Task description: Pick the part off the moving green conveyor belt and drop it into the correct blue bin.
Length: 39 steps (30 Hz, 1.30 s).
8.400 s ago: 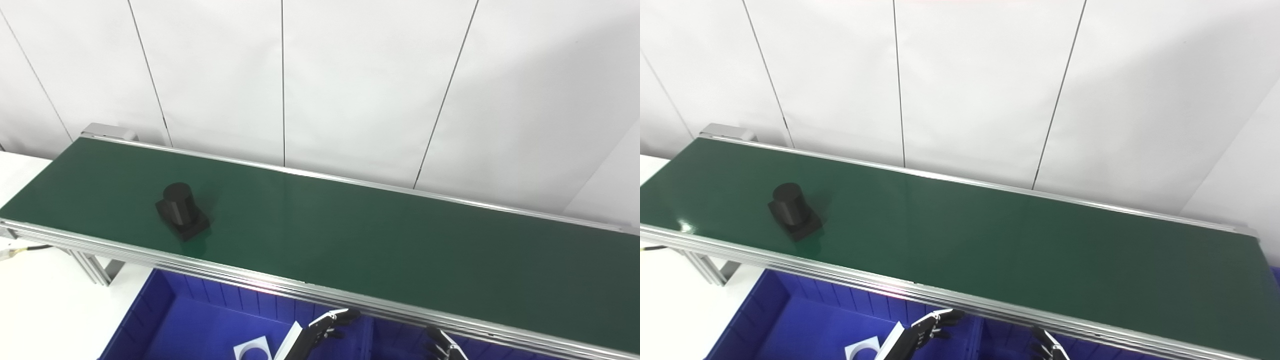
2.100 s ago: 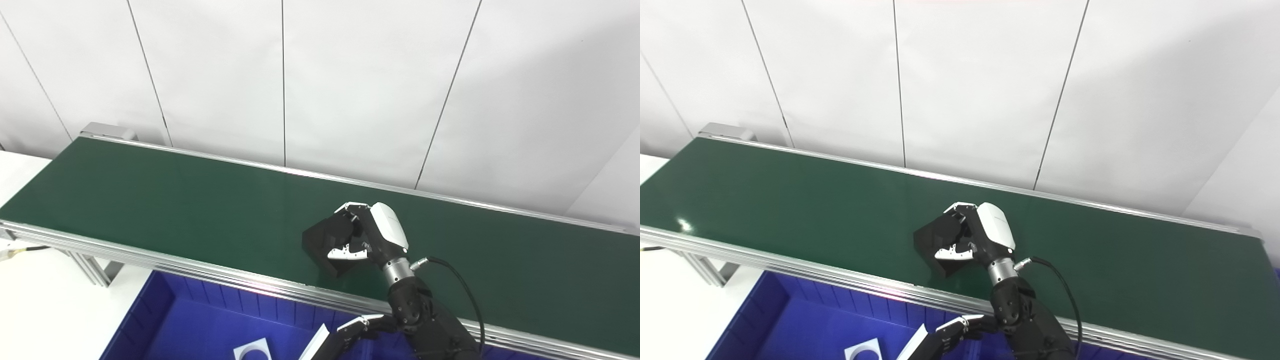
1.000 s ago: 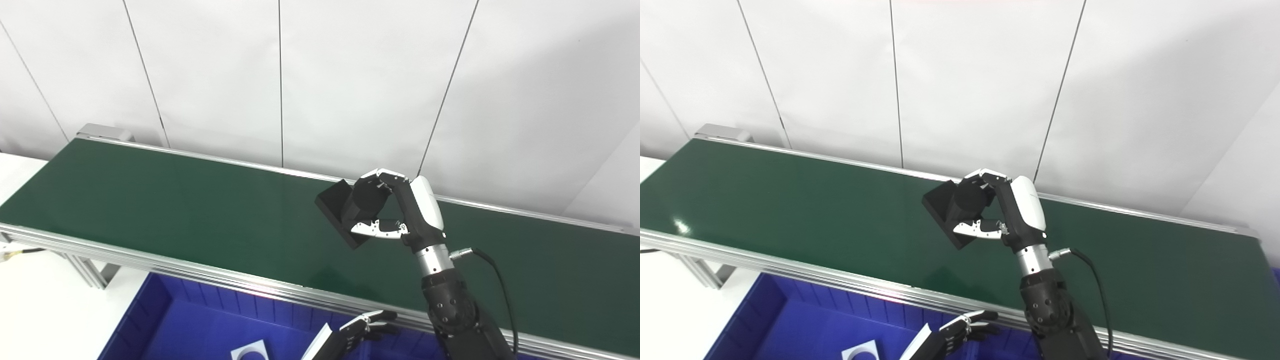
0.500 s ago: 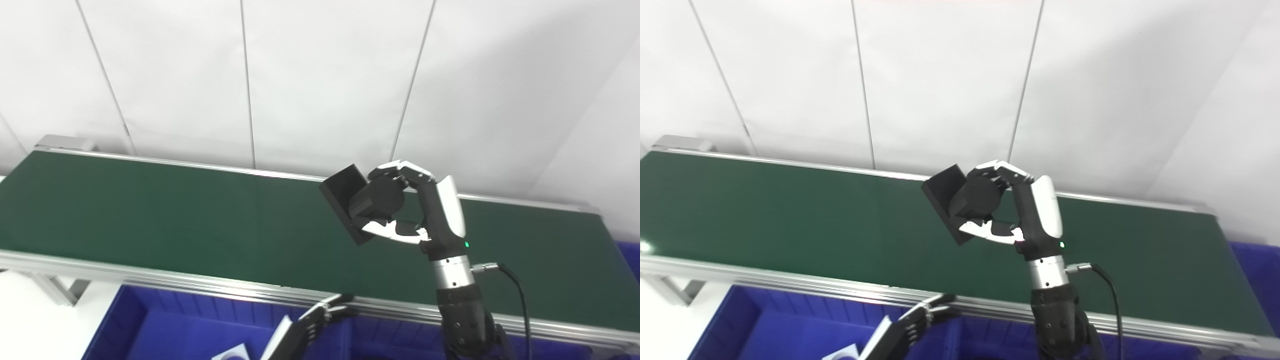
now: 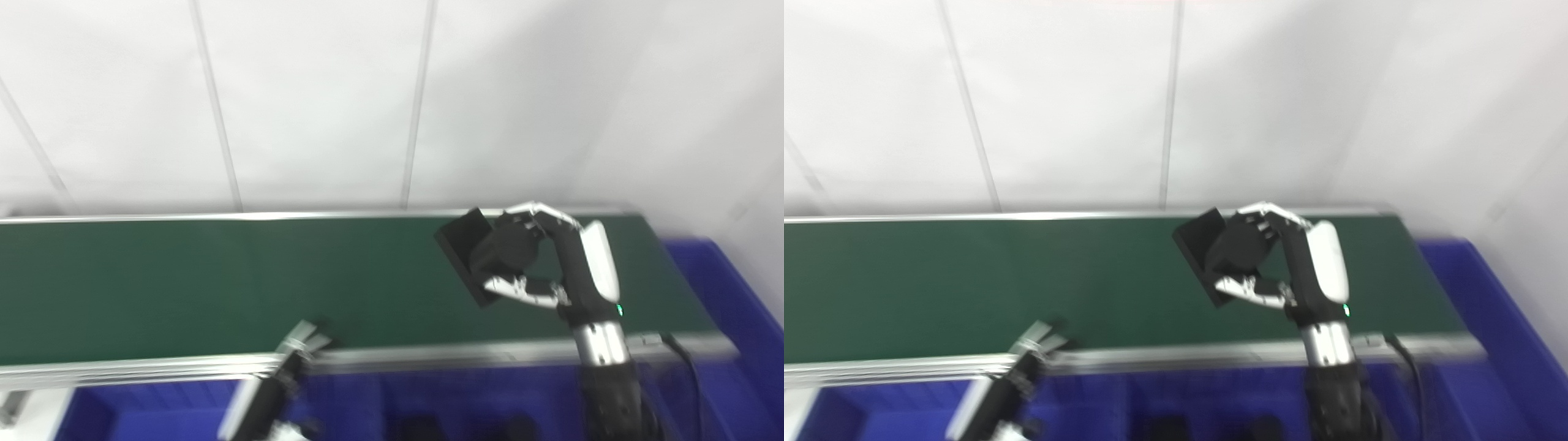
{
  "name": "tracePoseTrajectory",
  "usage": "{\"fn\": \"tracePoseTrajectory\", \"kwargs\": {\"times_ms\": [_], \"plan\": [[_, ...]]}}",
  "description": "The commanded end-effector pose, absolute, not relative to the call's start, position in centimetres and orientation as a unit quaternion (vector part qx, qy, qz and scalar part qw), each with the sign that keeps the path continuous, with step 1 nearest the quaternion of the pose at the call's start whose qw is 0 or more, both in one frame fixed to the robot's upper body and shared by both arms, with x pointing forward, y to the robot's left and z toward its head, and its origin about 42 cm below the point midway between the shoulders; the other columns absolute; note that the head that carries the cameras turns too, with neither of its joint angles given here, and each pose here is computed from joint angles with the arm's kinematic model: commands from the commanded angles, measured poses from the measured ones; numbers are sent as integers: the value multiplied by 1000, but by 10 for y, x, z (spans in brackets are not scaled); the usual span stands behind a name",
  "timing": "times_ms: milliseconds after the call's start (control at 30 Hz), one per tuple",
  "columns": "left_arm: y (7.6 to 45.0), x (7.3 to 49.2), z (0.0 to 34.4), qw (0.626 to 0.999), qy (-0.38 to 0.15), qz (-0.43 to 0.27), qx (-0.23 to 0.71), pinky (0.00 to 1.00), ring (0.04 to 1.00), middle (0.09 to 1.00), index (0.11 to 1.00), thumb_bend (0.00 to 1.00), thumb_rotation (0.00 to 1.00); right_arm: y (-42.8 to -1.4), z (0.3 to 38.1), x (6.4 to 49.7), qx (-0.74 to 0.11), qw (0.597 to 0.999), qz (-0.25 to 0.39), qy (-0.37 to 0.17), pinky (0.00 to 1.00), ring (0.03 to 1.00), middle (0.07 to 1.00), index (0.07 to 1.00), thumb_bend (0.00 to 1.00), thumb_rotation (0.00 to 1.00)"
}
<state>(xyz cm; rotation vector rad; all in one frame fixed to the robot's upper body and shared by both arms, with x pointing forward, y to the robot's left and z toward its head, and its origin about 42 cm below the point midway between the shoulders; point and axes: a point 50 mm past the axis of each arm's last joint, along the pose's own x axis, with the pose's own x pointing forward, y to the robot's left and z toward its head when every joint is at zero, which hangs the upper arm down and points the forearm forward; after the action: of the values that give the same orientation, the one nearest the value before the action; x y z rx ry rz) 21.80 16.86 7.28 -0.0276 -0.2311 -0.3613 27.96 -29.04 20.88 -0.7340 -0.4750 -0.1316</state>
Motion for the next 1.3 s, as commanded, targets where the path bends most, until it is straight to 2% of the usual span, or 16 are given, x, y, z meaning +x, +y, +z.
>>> {"fn": "tracePoseTrajectory", "kwargs": {"times_ms": [0,233,400,533,667,867,1000,1267], "plan": [[173,230,98,967,-170,-187,-20,886,840,793,878,908,694,-303,223,269,-360,900,-78,-234,325,395,471,530,513,0],[173,240,123,964,-185,-187,-24,807,801,758,843,929,661,-325,218,239,-382,900,-83,-193,315,388,451,535,513,0],[169,237,123,964,-183,-188,-32,782,786,746,843,916,639,-326,198,224,-381,909,-65,-156,339,401,467,537,513,0],[169,234,120,965,-184,-185,-20,779,776,742,839,929,662,-324,184,217,-398,908,-45,-124,365,412,474,526,515,0],[169,232,119,965,-184,-188,-20,791,782,747,839,925,657,-327,166,217,-426,898,-43,-99,346,396,470,532,513,0],[170,229,115,967,-174,-186,-20,816,792,752,838,953,648,-347,144,217,-500,866,2,-17,317,377,444,534,512,0],[173,228,113,967,-172,-187,-18,808,788,749,838,959,652,-359,130,218,-542,840,21,28,329,385,459,528,514,0],[175,226,111,967,-166,-190,-23,825,796,752,841,959,641,-385,112,220,-561,823,16,85,373,417,495,504,517,0]]}}
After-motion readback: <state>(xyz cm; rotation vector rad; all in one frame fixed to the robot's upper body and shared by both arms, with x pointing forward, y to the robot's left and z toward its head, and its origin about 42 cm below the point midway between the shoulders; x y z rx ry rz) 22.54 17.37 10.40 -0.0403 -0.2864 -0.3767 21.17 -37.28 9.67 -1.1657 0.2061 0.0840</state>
